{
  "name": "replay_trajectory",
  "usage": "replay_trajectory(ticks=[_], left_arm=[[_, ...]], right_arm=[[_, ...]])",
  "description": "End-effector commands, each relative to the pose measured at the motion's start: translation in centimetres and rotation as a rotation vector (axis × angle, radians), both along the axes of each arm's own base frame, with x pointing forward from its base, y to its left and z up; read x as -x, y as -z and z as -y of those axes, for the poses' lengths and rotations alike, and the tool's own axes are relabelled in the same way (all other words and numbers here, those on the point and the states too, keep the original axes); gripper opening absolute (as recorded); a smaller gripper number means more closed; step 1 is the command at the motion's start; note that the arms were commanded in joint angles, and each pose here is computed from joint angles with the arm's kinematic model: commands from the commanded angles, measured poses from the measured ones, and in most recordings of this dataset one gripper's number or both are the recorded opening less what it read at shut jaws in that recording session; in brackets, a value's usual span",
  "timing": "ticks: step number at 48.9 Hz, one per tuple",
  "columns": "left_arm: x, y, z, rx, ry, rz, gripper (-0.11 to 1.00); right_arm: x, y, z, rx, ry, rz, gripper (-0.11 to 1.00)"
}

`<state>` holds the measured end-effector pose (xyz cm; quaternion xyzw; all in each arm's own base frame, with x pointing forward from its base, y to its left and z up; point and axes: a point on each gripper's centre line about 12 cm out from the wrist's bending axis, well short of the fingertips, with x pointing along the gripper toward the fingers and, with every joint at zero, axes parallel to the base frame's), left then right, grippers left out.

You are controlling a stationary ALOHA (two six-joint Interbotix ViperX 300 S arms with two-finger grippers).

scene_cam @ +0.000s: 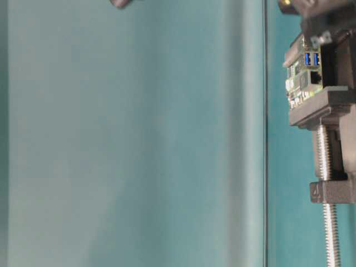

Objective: Insert the USB into the fixed PCB.

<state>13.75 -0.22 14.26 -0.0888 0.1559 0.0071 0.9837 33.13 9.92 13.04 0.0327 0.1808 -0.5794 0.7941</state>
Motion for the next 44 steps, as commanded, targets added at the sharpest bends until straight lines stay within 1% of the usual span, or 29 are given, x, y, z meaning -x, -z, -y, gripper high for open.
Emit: replay_trajectory(ticks=[1, 7, 10, 14, 17, 22, 26, 31, 37, 44], left_arm=[[-0.3, -0.5, 0.0, 0.011, -0.002, 0.014, 0.78], [-0.2, -0.5, 0.0, 0.009, -0.003, 0.014, 0.78], [-0.3, -0.5, 0.0, 0.009, -0.003, 0.014, 0.78], [-0.3, -0.5, 0.0, 0.011, -0.002, 0.014, 0.78], [-0.2, -0.5, 0.0, 0.010, -0.002, 0.014, 0.78], [-0.2, -0.5, 0.0, 0.010, -0.002, 0.014, 0.78], [-0.3, -0.5, 0.0, 0.011, -0.002, 0.015, 0.78], [-0.3, -0.5, 0.0, 0.009, -0.003, 0.015, 0.78], [-0.3, -0.5, 0.0, 0.011, -0.002, 0.014, 0.78], [-0.3, -0.5, 0.0, 0.009, -0.003, 0.014, 0.78]], right_arm=[[0.5, -1.7, -0.3, -0.022, -0.026, 0.035, 0.36], [1.1, -1.9, -0.5, -0.019, -0.066, 0.026, 0.37], [1.4, -1.8, -0.5, -0.031, -0.091, 0.020, 0.38], [1.9, -1.8, -0.4, -0.050, -0.123, 0.014, 0.42], [2.3, -2.1, -0.4, -0.049, -0.148, 0.015, 0.46], [3.0, -2.9, 0.0, -0.028, -0.215, 0.033, 0.53], [3.2, -3.2, 0.5, -0.020, -0.284, 0.050, 0.54], [3.5, -3.3, 1.3, -0.006, -0.364, 0.061, 0.54], [4.0, -3.3, 2.8, -0.007, -0.426, 0.068, 0.54], [5.4, -3.2, 5.1, -0.035, -0.529, 0.072, 0.54]])
